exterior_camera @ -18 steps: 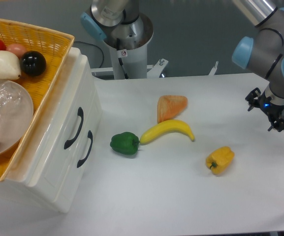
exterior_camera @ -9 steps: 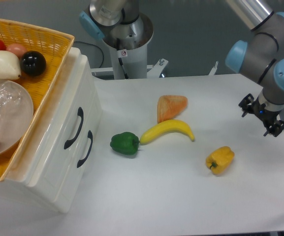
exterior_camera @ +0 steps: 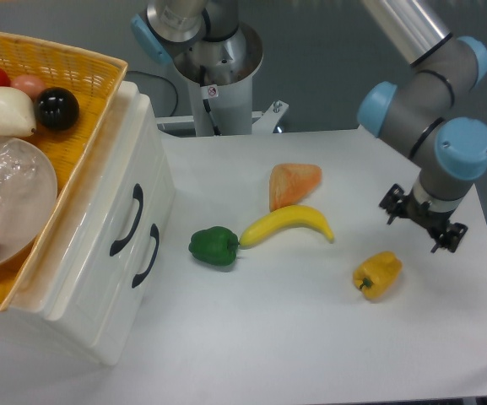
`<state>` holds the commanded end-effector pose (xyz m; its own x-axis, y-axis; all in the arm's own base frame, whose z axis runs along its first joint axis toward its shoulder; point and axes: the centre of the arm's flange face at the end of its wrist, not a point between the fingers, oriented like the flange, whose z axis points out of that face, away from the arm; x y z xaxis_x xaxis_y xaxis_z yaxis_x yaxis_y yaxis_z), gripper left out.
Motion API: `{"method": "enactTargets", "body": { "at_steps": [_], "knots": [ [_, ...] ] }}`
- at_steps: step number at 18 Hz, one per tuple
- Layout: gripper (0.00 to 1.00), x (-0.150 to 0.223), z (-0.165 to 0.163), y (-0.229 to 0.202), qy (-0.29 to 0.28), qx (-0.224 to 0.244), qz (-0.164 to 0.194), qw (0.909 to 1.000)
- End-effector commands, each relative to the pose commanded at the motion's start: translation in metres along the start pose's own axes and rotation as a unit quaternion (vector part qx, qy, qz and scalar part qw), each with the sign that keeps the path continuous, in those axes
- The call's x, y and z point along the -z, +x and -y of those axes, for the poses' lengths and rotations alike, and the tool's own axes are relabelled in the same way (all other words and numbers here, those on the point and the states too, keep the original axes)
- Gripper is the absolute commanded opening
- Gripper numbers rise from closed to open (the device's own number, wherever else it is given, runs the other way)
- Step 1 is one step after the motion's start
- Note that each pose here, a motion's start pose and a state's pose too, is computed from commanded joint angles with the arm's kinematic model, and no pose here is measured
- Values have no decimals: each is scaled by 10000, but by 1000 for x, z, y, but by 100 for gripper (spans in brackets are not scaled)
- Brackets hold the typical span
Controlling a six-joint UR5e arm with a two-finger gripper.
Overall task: Slide the top white drawer open
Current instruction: 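Move the gripper across the table toward the upper drawer's black handle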
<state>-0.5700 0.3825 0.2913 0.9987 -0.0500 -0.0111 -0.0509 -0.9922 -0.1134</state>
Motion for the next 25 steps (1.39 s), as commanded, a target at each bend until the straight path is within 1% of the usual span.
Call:
{"method": "enactTargets", "body": {
  "at_steps": [1, 2, 3, 5, 7, 9, 11, 14, 16, 19, 22, 25],
  "knots": [
    [100, 10, 12, 10, 127, 322, 13, 9994],
    [100, 19, 20, 19, 156, 493, 63, 9986],
    [100, 25, 28, 30, 177, 537, 76, 9984],
    [100, 41, 35, 53, 126, 467, -31, 9988],
    [100, 56, 35, 70, 20, 460, -289, 9985],
    [100, 67, 47, 90, -10, 398, -421, 9983],
    [100, 70, 57, 103, 76, 575, -581, 9966],
    [100, 77, 75, 122, 452, 780, -880, 9920],
    [100, 76, 89, 138, 535, 899, -1125, 9881],
    [100, 73, 111, 161, 603, 1093, -1389, 9824],
    [100, 73, 131, 184, 570, 1190, -1486, 9801],
    [100, 80, 138, 204, 510, 1203, -1559, 9791]
  ]
}}
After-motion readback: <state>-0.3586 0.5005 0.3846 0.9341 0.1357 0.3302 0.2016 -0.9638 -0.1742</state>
